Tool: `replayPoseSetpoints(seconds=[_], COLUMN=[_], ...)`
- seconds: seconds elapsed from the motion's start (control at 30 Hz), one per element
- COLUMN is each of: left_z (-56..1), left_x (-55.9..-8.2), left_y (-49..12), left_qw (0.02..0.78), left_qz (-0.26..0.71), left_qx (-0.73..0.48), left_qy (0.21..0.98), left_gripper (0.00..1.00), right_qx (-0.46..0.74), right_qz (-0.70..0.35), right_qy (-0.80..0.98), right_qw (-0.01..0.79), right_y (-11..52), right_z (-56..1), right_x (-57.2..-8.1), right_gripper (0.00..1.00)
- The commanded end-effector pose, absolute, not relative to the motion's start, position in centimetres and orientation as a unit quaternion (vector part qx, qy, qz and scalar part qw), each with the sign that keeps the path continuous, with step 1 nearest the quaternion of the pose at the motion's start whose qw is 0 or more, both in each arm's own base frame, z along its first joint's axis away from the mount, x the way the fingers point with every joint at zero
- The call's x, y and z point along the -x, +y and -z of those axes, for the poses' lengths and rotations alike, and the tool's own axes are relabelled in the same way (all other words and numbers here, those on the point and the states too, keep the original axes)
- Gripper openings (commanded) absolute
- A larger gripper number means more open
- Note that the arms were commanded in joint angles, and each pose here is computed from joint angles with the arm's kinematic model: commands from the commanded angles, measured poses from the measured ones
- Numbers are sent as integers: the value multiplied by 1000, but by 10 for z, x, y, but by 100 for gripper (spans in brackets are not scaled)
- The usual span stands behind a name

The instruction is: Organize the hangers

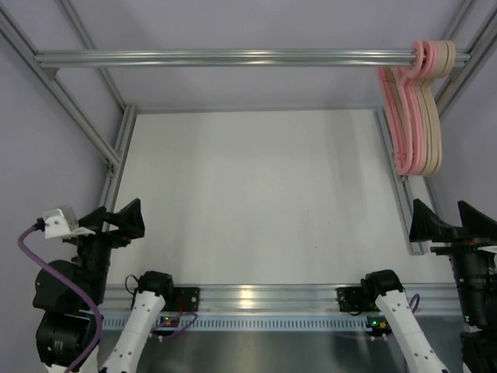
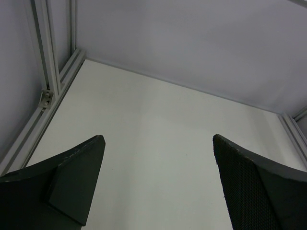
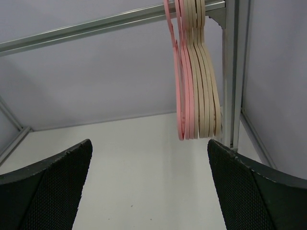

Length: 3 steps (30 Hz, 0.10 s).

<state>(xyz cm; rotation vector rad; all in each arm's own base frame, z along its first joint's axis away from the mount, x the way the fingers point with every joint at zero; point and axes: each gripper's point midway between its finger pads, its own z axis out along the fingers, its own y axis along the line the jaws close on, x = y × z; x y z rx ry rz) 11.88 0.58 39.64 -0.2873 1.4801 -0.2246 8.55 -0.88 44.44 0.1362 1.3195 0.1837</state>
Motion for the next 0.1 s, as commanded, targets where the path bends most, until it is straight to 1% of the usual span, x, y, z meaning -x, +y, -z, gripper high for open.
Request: replayPoseSetpoints(seconds=[0.0,0.07], left_z=[-390,-388], left_x=[-118,-118], left_y=[8,10], left_qw=[718,717], left_qz=[102,100], left_qx=[136,139], left_qy=[675,675], left_gripper=[98,98], right_qx=[-56,-53], right_qz=[-90,-89], right_qy=[593,594], right_qw=[798,798], right_y=[-9,-9], right_z=[-451,-448], right_x=[-81,-81], right_gripper=[99,99])
